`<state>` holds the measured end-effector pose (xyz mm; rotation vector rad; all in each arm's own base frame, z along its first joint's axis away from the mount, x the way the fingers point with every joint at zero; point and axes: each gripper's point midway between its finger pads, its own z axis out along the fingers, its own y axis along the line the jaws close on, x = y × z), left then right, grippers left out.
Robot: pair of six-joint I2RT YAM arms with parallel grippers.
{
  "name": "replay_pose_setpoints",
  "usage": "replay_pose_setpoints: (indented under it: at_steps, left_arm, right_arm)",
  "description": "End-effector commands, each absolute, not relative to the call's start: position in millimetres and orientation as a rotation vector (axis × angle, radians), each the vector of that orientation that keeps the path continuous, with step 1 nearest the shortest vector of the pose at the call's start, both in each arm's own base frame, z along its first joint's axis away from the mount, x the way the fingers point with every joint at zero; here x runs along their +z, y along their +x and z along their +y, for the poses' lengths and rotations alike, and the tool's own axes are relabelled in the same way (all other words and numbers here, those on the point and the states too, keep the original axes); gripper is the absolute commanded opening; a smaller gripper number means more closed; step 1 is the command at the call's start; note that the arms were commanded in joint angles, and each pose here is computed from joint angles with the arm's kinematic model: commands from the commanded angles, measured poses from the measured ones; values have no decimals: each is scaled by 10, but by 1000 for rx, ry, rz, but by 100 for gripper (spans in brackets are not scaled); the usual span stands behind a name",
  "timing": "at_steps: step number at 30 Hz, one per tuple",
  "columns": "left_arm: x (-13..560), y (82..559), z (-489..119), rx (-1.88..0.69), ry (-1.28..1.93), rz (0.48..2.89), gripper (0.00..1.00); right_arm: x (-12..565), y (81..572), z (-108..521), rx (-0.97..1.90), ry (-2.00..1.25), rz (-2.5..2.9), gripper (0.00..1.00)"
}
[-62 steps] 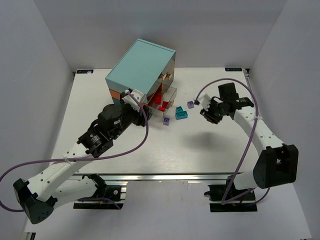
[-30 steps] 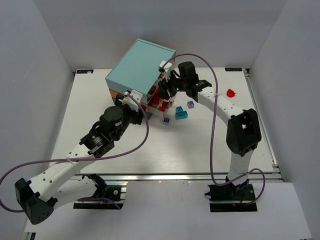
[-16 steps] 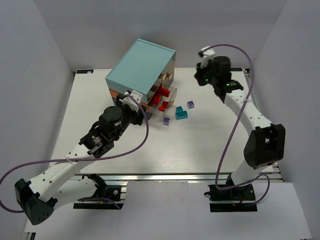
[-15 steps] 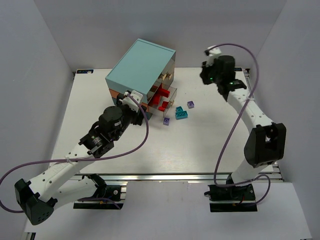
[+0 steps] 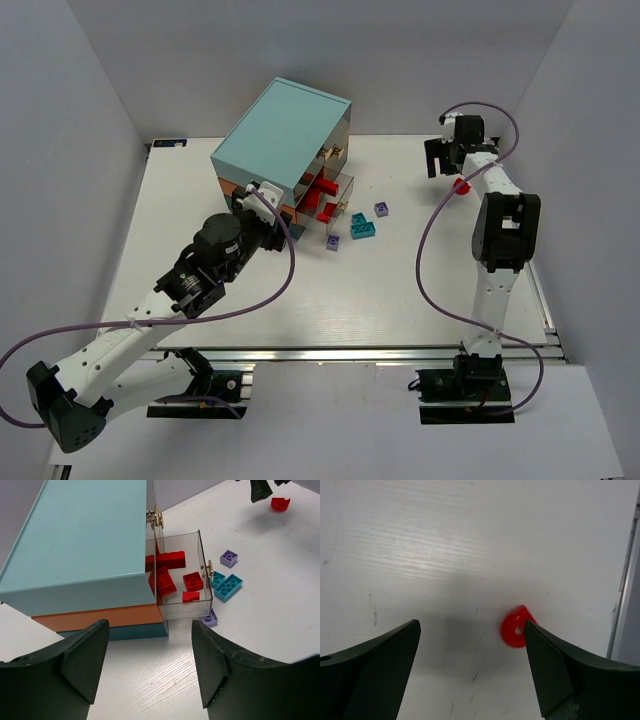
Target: Sort the legos into containers by color
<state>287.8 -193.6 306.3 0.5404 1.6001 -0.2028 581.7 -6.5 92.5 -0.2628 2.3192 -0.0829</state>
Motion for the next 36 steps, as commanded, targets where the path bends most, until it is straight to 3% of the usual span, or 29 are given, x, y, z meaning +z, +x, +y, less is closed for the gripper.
replay_pose_setpoints:
  at_steps: [1, 25, 28, 36]
  left_arm:
    - [3161, 2867, -1955, -229, 535, 1583, 77]
    - [3106, 2887, -1968, -220, 545, 1595, 76]
    - [3112, 2888, -1960, -216, 543, 1594, 76]
    - [3119, 2883, -1949, -215, 539, 1592, 77]
  right_arm:
    - [1176, 6045, -420, -230, -242, 2259, 89]
    - [351, 5897, -896, -177, -221, 2455, 84]
    - [333, 5893, -928, -158, -208, 2457, 80]
    - [280, 5800, -867, -34, -194, 2479, 50]
